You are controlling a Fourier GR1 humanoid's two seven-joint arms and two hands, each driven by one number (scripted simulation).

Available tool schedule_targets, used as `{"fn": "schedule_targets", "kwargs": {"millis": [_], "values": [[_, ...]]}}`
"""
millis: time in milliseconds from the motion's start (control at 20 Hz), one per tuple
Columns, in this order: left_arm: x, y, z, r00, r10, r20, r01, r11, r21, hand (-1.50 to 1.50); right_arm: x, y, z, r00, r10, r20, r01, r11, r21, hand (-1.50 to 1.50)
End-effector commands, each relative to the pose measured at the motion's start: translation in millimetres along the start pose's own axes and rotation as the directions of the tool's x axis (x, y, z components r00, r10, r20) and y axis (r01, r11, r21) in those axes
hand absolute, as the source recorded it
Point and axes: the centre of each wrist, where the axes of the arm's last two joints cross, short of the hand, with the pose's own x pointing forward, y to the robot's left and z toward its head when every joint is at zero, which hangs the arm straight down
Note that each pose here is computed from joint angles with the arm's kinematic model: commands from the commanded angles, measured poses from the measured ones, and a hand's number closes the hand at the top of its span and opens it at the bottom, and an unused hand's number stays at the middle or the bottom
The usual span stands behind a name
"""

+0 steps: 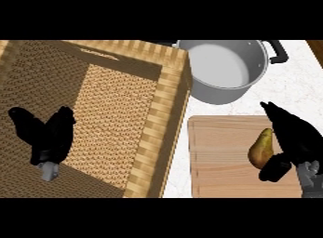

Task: Pick the pear from the cutting board and place it in the pot

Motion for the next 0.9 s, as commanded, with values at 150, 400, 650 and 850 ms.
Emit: {"fn": "schedule_targets", "kwargs": {"millis": [150,400,650,850], "values": [[9.7,7.0,-0.3,0.997,-0.009,0.077,0.012,0.999,-0.035,0.00,3.8,14.0,-30.7,0.994,0.059,-0.095,-0.055,0.998,0.044,-1.50],[9.6,4.5,-10.8,0.998,-0.003,0.057,0.005,1.000,-0.026,0.00,8.8,22.7,-34.8,0.987,0.124,-0.098,-0.117,0.990,0.080,-1.50],[3.3,7.0,-5.3,0.998,0.006,0.064,-0.004,1.000,-0.025,0.00,-0.3,41.7,-46.4,0.971,0.181,-0.154,-0.165,0.980,0.112,-1.50],[-8.5,-24.8,3.4,0.998,0.006,0.069,-0.002,0.999,-0.045,0.00,-4.8,61.1,-49.4,0.971,0.187,-0.152,-0.166,0.976,0.138,-1.50]]}}
